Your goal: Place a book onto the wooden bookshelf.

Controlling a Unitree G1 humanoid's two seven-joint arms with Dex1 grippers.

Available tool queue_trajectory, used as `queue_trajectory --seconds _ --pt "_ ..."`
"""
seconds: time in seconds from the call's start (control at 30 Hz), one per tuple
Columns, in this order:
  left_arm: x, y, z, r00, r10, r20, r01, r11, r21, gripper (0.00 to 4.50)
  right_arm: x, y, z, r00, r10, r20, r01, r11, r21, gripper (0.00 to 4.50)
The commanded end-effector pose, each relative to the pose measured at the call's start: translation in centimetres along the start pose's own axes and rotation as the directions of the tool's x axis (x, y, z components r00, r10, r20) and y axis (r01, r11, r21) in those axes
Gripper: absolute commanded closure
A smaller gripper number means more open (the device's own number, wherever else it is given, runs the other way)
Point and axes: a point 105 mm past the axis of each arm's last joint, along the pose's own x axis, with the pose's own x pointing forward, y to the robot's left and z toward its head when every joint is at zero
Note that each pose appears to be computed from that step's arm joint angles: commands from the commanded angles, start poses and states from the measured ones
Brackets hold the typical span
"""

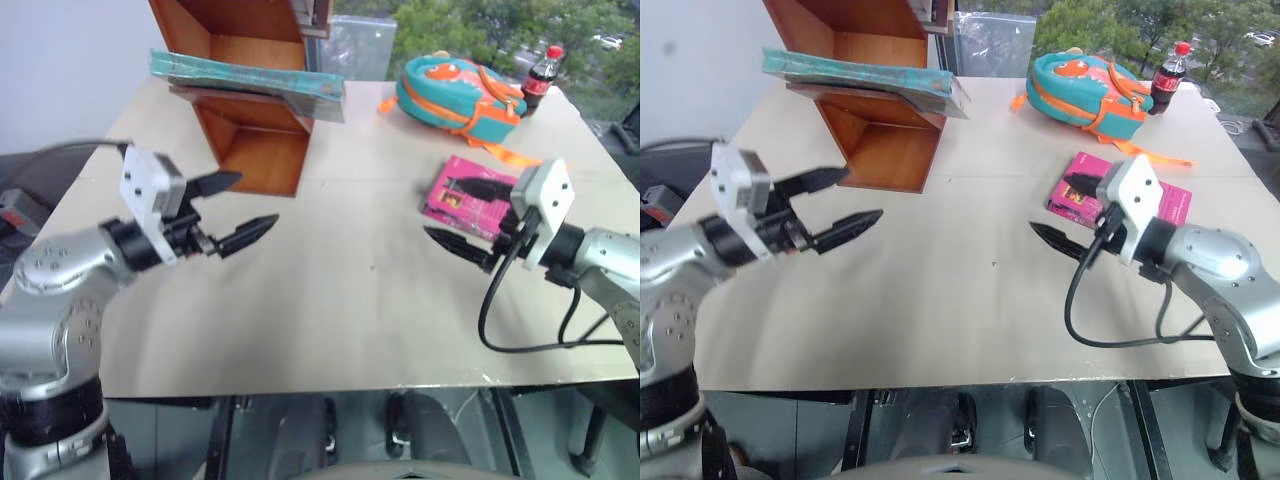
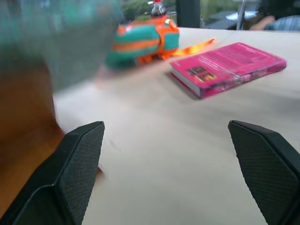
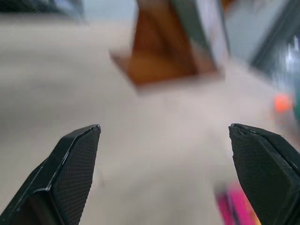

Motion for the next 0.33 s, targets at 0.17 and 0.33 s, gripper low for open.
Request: queue_trajectory --seconds 0.17,0.33 --pt "-4.5 -1.2 -4.6 0.987 0.094 -0.128 -0.096 0.995 -0.011 0.02 -7.0 -1.2 -4.4 0.957 -0.125 -0.261 0.115 0.992 -0.051 0.00" --pt "-5.5 -0.7 -5.2 0.984 0.090 -0.151 -0.089 0.996 0.017 0.02 -8.8 -1.3 -5.1 0.936 -0.162 -0.313 0.158 0.987 -0.037 0.00"
